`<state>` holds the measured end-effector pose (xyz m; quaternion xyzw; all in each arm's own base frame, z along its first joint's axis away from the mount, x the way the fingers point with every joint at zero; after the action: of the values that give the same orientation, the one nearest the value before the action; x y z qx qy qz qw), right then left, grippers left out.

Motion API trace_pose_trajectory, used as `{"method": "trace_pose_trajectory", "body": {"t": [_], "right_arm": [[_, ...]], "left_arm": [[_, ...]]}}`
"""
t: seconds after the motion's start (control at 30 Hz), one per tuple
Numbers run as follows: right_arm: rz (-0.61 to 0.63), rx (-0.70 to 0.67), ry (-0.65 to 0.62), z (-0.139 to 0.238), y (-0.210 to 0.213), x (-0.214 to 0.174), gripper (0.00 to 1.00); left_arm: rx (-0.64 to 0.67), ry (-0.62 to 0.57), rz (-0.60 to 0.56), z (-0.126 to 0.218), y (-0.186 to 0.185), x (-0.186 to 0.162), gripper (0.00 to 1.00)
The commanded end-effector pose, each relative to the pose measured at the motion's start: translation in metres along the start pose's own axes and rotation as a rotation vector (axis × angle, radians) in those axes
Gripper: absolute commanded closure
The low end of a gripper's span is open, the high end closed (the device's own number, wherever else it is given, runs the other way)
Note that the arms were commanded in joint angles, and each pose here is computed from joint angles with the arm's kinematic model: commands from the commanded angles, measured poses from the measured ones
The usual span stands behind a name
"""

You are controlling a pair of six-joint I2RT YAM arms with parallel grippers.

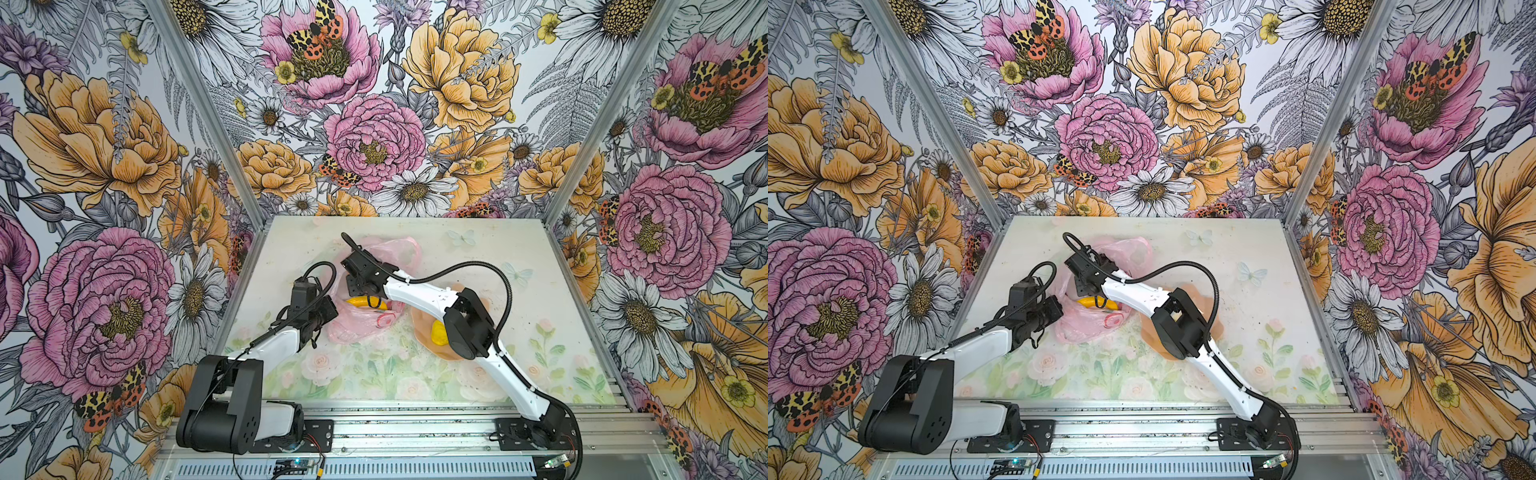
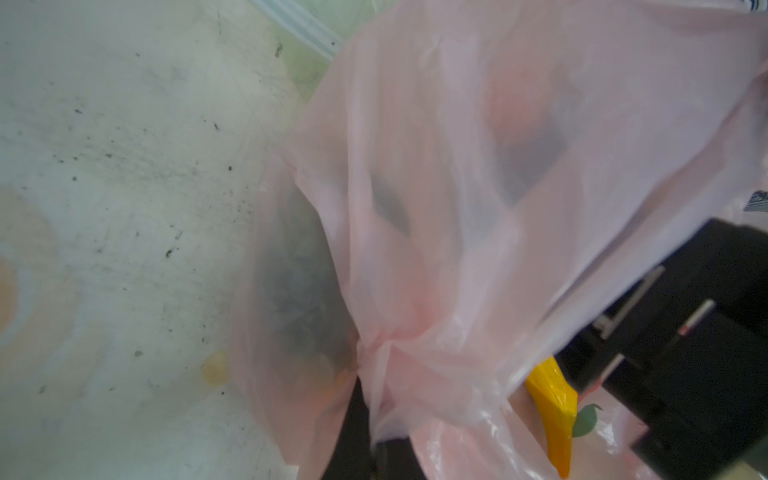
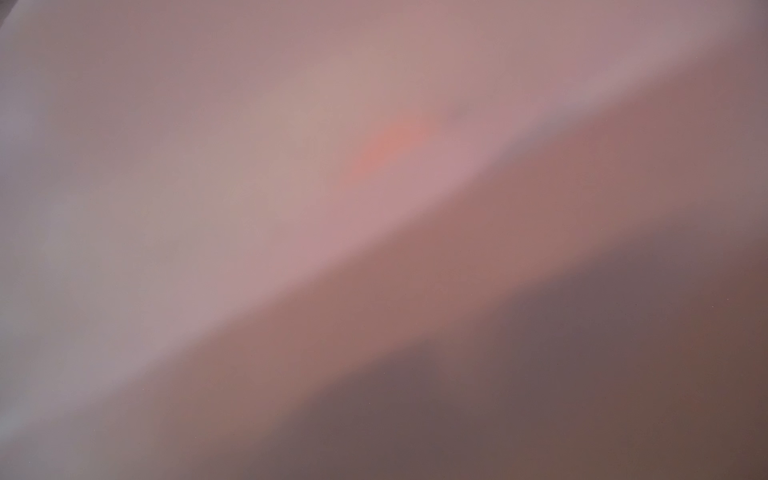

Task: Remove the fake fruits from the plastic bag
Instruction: 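Lift the avocado up out of the bag with the right gripper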

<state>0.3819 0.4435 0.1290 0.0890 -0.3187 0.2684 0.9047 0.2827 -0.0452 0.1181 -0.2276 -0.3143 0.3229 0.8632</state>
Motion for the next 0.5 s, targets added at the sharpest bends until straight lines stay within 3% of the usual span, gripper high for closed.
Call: {"method": "trace_pose_trajectory", "body": {"t": [0.0, 0.47], "right_arm": [[0.034, 0.04, -0.116, 0.063, 0.012, 0.033, 0.52], [0.071, 0.055, -0.149, 0.137, 0.013, 0.017, 0.52]], "left_arm": [[-0.023, 0.005, 0.011, 0.0, -0.003, 0.003, 1.0], [-0.024, 0.008, 0.015, -0.001, -0.002, 0.003, 1.0]]}}
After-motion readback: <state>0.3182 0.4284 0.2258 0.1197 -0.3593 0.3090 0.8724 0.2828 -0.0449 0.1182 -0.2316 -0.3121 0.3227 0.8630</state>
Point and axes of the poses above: each gripper's point midway between its finger pads, its own z axis back along the fingers, its own y axis along the line the jaws close on, x = y × z, the point moved 8 cm from there along z, back along the fingers, and after that the axes turned 14 degrees about z, right-handed, at the moved point
